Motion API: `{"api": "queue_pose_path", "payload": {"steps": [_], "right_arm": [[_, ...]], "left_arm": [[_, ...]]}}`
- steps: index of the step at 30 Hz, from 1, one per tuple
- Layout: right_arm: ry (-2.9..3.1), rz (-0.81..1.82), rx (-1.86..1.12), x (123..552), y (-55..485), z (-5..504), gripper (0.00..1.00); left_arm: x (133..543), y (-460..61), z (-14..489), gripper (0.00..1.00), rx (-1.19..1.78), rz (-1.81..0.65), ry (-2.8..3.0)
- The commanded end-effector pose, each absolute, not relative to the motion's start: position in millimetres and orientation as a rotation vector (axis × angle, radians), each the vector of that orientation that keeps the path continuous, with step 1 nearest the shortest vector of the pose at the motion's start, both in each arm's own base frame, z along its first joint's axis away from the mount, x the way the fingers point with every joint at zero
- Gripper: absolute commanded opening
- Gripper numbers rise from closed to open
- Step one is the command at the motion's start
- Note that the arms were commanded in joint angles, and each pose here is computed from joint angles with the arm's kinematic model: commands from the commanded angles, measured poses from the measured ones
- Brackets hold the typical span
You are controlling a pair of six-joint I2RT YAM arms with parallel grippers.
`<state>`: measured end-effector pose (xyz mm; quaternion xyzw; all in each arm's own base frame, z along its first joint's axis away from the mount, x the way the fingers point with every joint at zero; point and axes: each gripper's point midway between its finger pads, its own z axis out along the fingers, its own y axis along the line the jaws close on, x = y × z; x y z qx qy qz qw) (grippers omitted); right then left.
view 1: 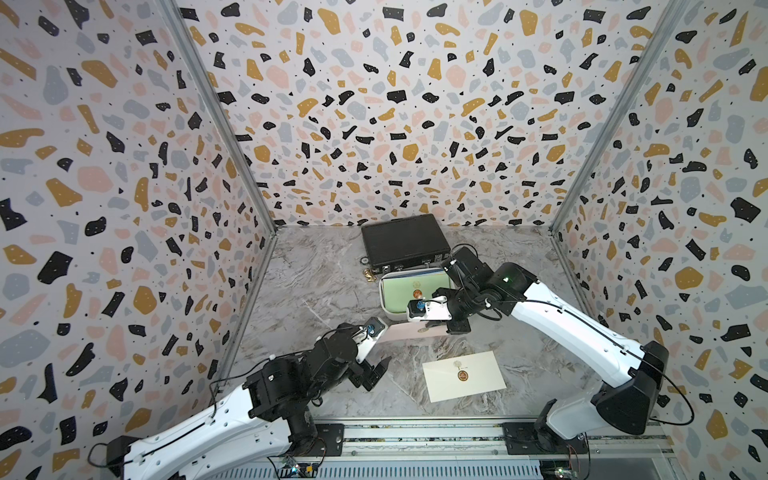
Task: Put the sealed envelopes into the storage box
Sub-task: Pick up the envelope from the center of the board, then place the envelope in the storage box.
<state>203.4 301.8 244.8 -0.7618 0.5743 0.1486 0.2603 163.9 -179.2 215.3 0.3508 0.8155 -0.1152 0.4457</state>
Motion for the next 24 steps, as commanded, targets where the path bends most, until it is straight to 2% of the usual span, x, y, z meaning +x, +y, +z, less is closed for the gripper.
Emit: {"api": "queue_pose_path", "payload": {"steps": [1, 8, 15, 24], "right_arm": [[1.549, 0.151, -2.117, 234, 283, 255, 0.00], [1.597, -0.122, -2.226, 295, 287, 240, 0.00], [1.670, -0.158, -2.229, 343, 301, 213, 0.00], [1.769, -0.042, -2.271, 351, 312, 166, 0.00]], "left_arm": [[176, -152, 224, 0.99, 0.719, -0.161, 2.056], [174, -149, 218, 0.99, 0.687, -0.184, 2.052], [163, -155, 218, 0.99, 0.718, -0.284, 2.045], [164, -153, 217, 0.99, 0.705, -0.277, 2.044]]}}
